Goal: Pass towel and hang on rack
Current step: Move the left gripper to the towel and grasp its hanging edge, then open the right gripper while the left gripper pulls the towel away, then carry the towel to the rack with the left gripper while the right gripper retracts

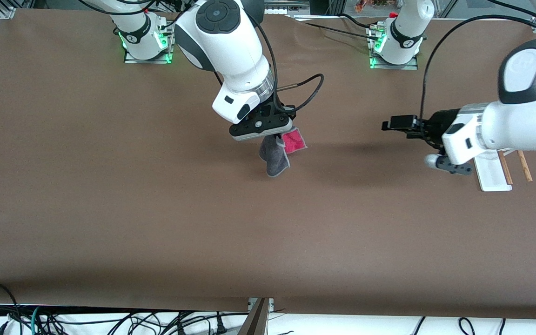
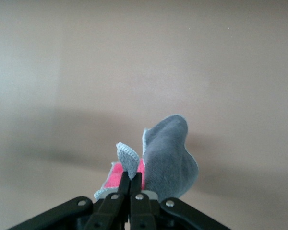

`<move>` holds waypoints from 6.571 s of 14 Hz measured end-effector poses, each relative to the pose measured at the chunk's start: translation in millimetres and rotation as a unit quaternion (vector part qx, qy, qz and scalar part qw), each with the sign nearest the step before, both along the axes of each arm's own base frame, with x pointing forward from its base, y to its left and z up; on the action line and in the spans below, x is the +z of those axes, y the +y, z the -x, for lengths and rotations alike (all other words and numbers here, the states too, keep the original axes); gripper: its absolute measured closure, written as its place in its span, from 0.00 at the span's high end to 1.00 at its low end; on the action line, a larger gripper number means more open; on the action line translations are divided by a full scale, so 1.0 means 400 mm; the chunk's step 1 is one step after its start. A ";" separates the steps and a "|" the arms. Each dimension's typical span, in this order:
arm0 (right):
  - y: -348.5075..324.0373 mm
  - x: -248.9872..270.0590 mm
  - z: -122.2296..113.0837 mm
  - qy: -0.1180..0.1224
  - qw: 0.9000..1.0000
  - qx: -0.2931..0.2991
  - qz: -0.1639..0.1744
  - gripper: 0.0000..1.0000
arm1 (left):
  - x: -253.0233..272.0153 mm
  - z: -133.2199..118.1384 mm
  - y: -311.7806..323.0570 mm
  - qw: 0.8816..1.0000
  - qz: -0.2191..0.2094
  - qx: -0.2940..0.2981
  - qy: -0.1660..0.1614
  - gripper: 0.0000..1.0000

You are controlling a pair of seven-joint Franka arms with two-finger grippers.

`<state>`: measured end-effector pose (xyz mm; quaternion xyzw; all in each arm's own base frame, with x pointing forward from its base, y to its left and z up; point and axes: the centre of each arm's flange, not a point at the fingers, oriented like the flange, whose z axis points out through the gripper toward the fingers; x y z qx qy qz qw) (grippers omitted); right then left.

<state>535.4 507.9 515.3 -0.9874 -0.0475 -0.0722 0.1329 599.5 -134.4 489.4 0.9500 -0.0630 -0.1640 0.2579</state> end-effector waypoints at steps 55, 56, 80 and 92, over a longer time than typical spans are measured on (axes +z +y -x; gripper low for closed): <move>-0.042 0.019 -0.049 -0.026 1.000 -0.003 -0.005 1.00 | -0.355 0.076 -0.349 0.909 0.105 -0.246 -0.319 0.02; -0.064 0.015 -0.069 -0.031 1.000 -0.002 0.000 1.00 | -0.337 0.055 -0.312 0.913 0.111 -0.243 -0.309 0.02; -1.255 0.268 -0.243 0.014 0.984 -0.051 0.172 1.00 | -0.220 0.099 0.965 0.955 0.100 -0.222 -0.171 0.02; -1.373 0.267 -0.091 0.097 0.981 -0.062 0.157 1.00 | -0.151 0.190 1.222 0.945 0.058 -0.258 -0.194 0.02</move>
